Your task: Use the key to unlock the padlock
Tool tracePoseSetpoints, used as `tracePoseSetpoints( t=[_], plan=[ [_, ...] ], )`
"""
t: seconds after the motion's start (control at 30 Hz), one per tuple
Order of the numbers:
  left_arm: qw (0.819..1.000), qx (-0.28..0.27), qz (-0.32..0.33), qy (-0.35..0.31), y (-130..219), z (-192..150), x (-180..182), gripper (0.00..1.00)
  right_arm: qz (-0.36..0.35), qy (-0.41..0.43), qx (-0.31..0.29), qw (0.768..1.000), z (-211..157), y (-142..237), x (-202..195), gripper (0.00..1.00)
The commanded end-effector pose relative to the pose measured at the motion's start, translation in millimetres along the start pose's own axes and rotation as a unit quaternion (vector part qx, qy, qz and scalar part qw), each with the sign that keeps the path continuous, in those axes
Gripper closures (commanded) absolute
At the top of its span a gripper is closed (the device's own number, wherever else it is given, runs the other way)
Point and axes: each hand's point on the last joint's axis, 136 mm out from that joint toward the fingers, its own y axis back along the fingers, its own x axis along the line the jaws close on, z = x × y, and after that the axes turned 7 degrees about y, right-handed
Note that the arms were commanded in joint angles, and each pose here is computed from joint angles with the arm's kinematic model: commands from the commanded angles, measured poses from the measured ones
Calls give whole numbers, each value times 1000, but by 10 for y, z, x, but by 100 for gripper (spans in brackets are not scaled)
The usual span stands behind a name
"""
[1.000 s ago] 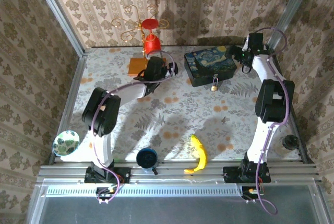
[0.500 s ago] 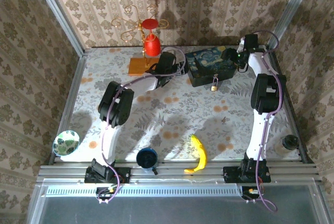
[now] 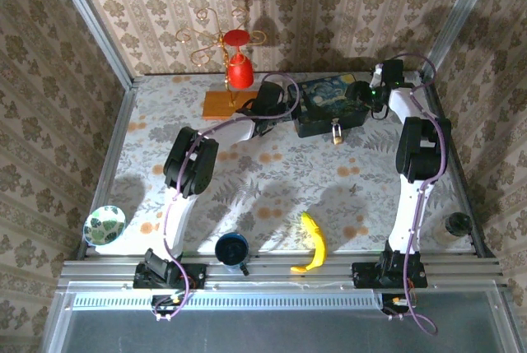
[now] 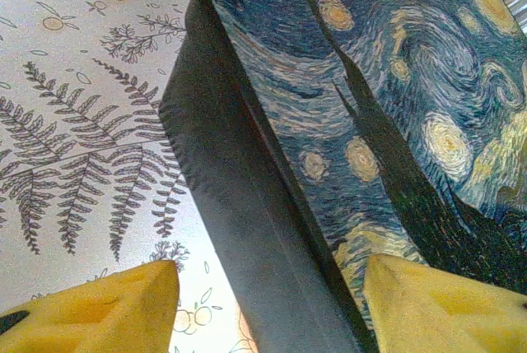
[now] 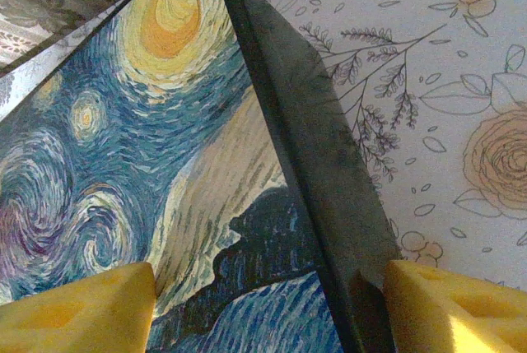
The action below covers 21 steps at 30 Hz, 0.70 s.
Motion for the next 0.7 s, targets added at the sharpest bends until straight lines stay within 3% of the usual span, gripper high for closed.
tracePoseSetpoints(
  t=[0.0,0.43,0.67],
  plan=[
    [999,50,-2,-19,-58,-344,-38,41,22,17,46,999,-313,2,310,28],
    [995,91,-15,-31,335,-947,-98,52,53,78,89,992,-866,72,883,32],
    [997,72,-6,-29,736,-1146,-91,52,70,108,112,985,-1209,112,1259,33]
  ],
)
